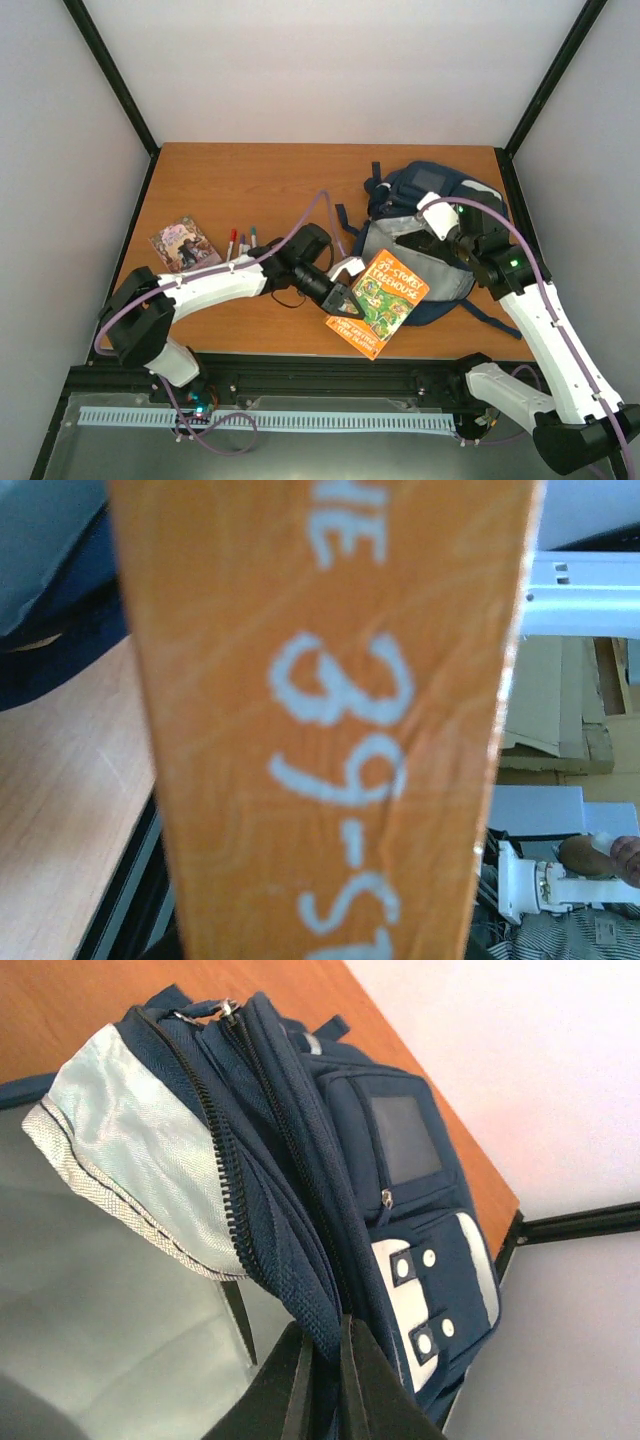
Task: Pack the student bag
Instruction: Place the book in the student bag.
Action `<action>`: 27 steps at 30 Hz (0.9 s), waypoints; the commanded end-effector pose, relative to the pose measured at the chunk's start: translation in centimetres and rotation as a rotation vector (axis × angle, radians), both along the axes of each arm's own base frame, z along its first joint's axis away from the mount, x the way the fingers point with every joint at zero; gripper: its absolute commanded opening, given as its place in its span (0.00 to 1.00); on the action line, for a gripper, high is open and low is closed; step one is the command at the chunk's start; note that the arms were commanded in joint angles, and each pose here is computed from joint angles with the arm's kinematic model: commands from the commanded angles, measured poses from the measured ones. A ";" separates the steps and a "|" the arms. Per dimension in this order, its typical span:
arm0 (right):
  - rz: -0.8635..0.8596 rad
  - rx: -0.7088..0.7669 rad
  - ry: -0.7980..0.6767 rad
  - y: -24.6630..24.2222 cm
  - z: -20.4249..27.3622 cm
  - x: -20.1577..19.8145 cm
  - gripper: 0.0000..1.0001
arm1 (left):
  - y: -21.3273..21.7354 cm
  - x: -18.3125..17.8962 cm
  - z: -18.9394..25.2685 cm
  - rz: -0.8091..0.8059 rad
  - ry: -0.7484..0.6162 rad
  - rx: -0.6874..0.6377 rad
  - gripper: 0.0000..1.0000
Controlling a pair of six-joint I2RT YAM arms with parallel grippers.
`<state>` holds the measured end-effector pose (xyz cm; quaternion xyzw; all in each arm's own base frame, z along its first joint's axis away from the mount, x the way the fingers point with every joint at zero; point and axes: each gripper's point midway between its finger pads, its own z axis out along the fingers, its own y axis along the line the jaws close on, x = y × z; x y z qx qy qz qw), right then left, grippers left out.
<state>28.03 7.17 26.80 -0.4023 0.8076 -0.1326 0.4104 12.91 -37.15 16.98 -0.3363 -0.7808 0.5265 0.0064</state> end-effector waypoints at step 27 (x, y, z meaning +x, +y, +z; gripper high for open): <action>-0.009 0.248 -0.301 1.1 10.9 0.4 0.03 | -13.4 9.7 -1.6 0.002 0.046 -0.270 0.01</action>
